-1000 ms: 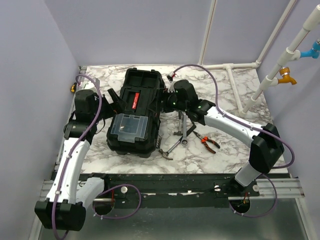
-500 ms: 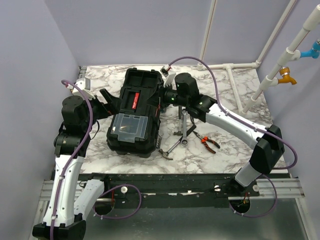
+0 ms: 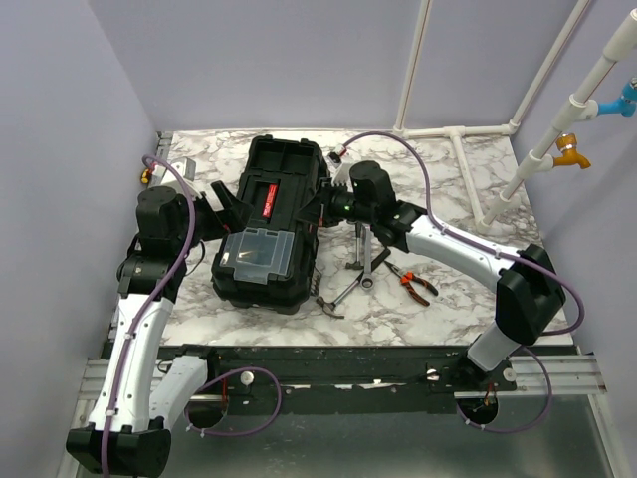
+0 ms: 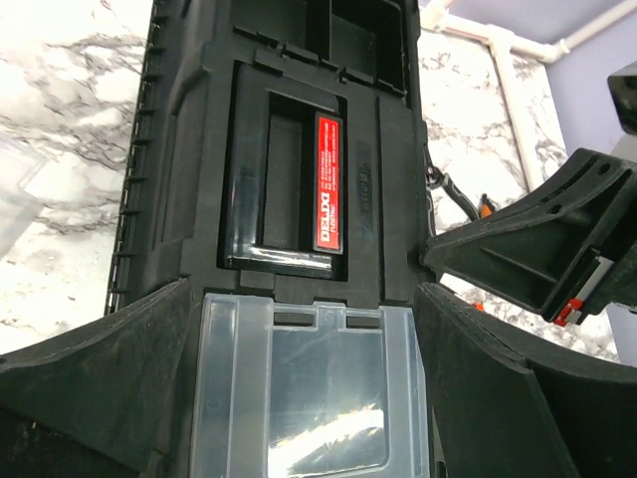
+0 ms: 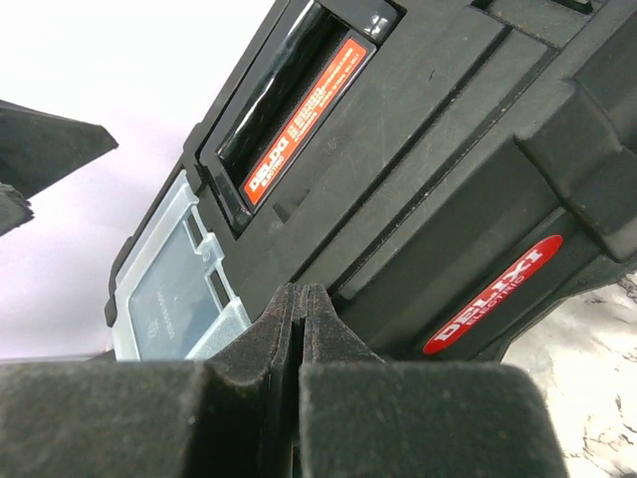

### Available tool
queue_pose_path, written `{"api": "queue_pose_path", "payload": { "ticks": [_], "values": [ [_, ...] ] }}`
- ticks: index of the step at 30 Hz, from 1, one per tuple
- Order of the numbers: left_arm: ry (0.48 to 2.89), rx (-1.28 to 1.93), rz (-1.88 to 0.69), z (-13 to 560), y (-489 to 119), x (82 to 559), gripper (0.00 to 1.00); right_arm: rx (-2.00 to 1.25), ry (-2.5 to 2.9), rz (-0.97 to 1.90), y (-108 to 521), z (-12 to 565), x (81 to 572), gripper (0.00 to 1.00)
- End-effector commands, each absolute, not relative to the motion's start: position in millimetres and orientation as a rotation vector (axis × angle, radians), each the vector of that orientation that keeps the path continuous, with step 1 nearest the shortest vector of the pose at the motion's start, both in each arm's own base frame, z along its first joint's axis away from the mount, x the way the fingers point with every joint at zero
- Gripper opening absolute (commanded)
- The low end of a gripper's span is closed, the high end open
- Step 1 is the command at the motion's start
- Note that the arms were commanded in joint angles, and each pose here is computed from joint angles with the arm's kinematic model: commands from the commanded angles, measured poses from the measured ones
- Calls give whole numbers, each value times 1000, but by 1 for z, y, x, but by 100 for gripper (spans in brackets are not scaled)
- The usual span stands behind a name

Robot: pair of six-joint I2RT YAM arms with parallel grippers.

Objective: Pack the tool kit

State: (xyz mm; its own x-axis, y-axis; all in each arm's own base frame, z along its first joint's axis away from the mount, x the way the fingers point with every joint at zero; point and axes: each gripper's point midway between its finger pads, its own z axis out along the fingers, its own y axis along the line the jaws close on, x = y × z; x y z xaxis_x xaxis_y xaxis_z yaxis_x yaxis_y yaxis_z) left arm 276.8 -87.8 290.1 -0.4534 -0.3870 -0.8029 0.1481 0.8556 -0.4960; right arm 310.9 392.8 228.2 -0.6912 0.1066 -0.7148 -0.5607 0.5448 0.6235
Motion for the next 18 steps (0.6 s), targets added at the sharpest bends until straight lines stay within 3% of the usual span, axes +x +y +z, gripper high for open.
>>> {"api": "queue_pose_path", "payload": {
  "ticks": [1,8,13,18],
  "values": [
    [1964,-104,-672,295,-102,277,93,-323,2143,1026,367,214,316,1],
    [2011,-129,-485,299,-84,301,93,-186,2079,940,325,237,338,1],
    [2127,-182,-289,291,-60,324,99,-78,2117,914,286,221,371,1],
    [2229,-151,-272,267,-63,334,98,-2,2188,999,258,194,404,3]
  ]
}}
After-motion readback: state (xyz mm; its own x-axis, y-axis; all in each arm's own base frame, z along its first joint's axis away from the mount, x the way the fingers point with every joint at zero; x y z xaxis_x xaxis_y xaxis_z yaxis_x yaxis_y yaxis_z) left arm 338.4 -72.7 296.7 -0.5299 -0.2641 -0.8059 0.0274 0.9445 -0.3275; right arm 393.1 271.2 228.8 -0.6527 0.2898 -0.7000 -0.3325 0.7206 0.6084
